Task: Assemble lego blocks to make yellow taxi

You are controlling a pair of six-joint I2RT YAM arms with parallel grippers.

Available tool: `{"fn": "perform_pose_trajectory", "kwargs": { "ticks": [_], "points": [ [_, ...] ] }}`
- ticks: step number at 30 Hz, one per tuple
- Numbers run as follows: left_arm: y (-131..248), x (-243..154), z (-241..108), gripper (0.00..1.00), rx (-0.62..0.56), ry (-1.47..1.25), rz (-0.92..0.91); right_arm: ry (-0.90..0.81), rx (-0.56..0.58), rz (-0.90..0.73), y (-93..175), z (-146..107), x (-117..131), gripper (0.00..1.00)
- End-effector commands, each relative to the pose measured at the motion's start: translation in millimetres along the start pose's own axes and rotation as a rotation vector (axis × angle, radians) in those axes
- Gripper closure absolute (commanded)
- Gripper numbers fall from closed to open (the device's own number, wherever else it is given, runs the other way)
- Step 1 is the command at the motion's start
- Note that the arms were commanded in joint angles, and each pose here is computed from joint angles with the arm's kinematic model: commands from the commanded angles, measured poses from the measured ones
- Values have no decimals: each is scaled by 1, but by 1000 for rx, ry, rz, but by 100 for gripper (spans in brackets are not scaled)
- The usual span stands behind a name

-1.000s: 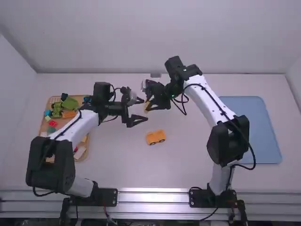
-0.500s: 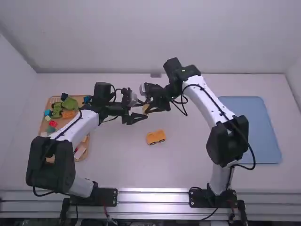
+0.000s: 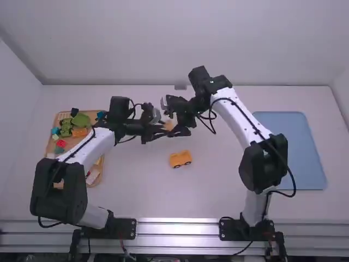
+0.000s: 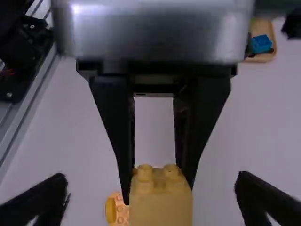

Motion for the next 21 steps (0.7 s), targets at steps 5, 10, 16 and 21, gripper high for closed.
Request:
{"fn": "perform_pose_trajectory", "kwargs": {
  "ticks": [5, 10, 16, 21],
  "points": [
    [8, 15, -13, 87, 210, 111, 178, -210, -31, -216, 35, 13, -25, 1],
    [19, 14, -24, 88, 500, 178, 253, -549, -7, -646, 80, 6, -60, 1],
    [12, -12, -28, 90, 786, 52, 166, -790, -15, -837, 82, -16, -59, 1],
    [-1, -38, -44, 92, 864, -80, -11, -813, -62, -873, 70, -33, -47, 1]
  ]
}}
Point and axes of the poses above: each hand's point on the last joint's axis, 136 mm out from that joint toward the fingers, its own y axis back along the fingers, its own x axis along the line the jaws close on, z = x × y, the point moved 6 cm from there along y, back along the fingers, and after that the axes turned 9 degrees about -y, right-handed, at the moved point
